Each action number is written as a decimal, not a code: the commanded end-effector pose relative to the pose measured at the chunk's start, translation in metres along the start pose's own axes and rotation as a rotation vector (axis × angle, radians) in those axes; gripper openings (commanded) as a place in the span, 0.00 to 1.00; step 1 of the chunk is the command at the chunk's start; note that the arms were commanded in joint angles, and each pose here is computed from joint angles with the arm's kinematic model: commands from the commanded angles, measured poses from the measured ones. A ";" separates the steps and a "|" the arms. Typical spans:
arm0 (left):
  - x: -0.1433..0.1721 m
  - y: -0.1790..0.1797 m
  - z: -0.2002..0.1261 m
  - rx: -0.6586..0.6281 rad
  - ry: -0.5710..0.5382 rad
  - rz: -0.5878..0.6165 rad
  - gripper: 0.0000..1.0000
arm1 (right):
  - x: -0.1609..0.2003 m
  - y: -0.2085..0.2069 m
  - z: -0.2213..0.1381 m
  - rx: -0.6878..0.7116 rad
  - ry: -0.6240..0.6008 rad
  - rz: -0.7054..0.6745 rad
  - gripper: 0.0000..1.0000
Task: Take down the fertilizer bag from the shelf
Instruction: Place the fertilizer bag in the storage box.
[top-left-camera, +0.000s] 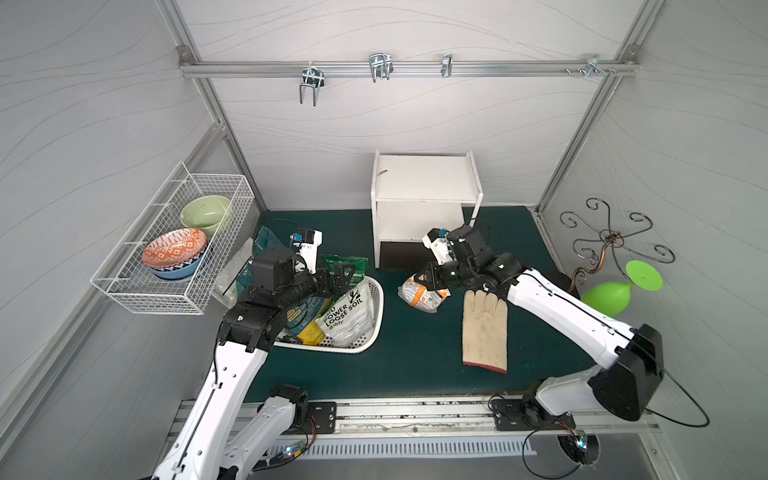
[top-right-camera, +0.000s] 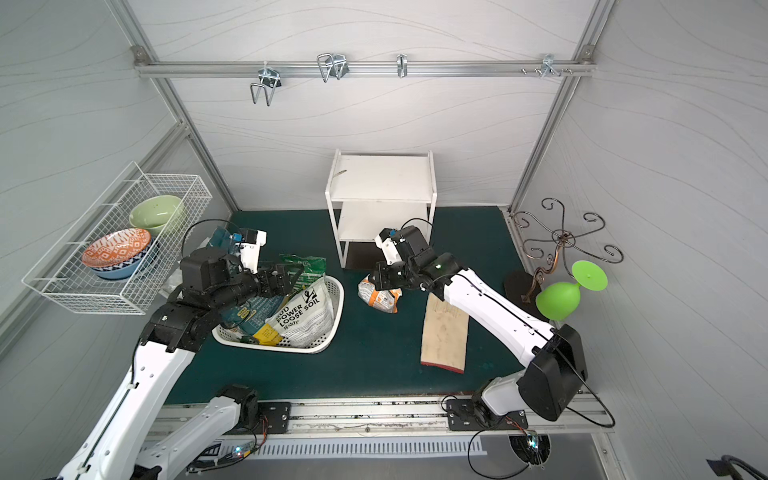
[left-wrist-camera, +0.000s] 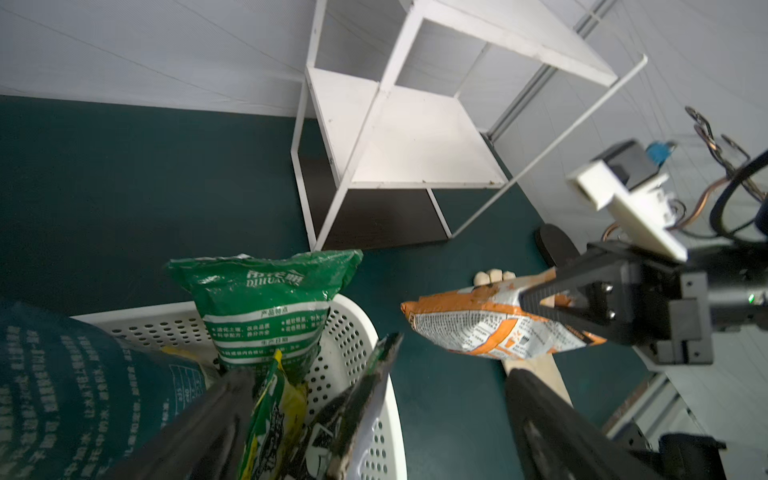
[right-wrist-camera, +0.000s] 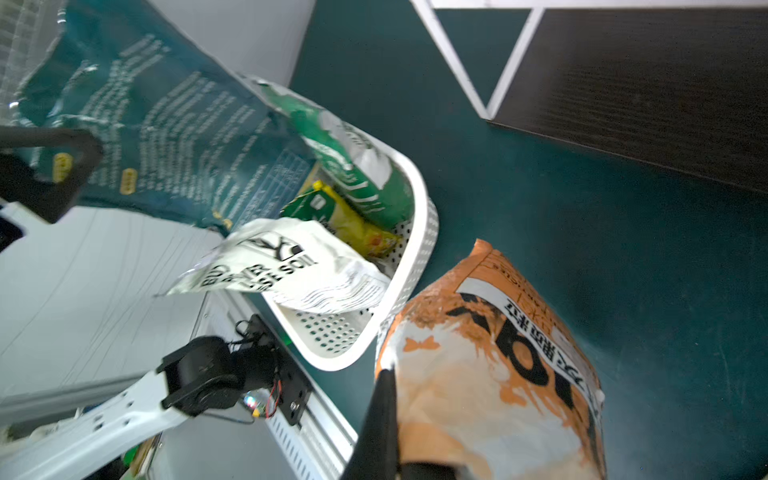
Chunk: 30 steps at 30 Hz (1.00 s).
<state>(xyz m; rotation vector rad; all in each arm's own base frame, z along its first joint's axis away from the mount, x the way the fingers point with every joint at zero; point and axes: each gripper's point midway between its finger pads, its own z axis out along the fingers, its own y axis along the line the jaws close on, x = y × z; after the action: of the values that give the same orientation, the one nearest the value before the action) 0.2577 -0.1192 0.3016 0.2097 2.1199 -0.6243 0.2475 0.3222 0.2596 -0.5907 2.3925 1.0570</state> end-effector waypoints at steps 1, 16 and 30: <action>0.022 -0.009 -0.007 0.011 0.110 0.082 0.97 | -0.022 0.063 -0.036 -0.216 -0.041 -0.179 0.00; 0.070 0.009 0.003 -0.069 0.301 0.103 0.76 | -0.037 0.119 -0.041 -0.483 0.059 -0.312 0.00; 0.084 0.033 0.032 -0.153 0.324 0.033 0.46 | -0.015 0.136 -0.031 -0.530 0.113 -0.363 0.00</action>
<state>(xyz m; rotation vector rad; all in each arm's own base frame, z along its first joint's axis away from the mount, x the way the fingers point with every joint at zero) 0.2253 -0.1148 0.1945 0.3207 2.5426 -0.4579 0.1986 0.3754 0.3273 -1.1076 2.1785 1.4404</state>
